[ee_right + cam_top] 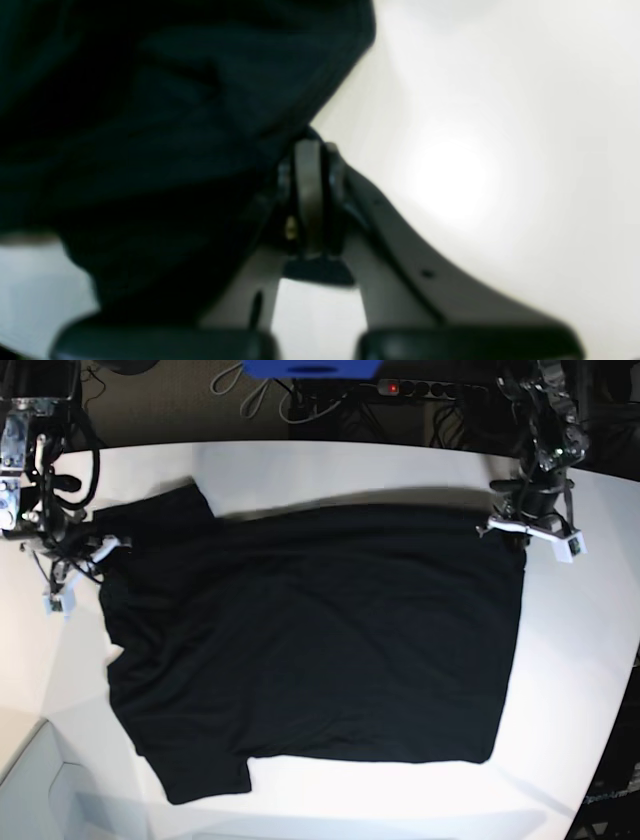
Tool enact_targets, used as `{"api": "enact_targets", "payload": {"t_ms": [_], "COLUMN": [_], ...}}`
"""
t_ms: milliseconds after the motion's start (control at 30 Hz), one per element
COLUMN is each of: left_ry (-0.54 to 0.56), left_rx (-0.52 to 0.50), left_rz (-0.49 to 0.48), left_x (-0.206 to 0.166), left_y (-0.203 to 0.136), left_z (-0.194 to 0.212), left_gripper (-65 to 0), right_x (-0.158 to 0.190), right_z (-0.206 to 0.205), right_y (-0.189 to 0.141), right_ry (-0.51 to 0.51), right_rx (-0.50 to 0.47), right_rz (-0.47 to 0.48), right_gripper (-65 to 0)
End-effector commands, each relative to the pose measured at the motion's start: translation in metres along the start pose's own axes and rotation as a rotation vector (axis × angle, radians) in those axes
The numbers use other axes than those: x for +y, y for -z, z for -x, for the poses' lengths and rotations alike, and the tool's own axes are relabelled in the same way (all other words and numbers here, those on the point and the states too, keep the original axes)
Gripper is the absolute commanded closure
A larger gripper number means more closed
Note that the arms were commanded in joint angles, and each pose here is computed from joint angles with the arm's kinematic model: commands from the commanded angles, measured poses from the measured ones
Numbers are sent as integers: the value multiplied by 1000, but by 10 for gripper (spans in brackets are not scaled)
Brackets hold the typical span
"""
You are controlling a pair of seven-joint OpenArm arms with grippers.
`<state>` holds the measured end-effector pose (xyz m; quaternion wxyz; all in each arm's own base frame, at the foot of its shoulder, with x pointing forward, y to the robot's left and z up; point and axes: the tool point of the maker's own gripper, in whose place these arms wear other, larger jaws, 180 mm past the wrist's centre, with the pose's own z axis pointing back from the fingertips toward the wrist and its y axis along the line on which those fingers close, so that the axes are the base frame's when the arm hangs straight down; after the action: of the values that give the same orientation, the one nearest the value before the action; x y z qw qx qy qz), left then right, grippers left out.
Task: Layout the t-shirt on the table in an organized manner, then fold the t-shirt properly
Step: 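Pull the shirt edge taut between both grippers, spreading it flat, then release the shirt edge and regrasp it with both grippers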
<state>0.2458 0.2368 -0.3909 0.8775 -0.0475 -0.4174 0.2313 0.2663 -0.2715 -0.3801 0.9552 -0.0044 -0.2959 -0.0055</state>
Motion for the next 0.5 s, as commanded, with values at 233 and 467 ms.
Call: {"api": "enact_targets", "payload": {"t_ms": [233, 467], "left_ry": [6, 10], "left_rx": [-69, -75], "left_rz": [-31, -28], "left_x": [14, 13], "left_y": [-9, -10], "left_z": [-25, -27], "left_gripper": [-1, -1], "right_x": [17, 19], "right_z": [46, 56], "right_y": [-16, -17], "right_ry": [15, 37], "right_rx": [55, 71], "right_rz": [-24, -27], "right_gripper": [0, 0]}}
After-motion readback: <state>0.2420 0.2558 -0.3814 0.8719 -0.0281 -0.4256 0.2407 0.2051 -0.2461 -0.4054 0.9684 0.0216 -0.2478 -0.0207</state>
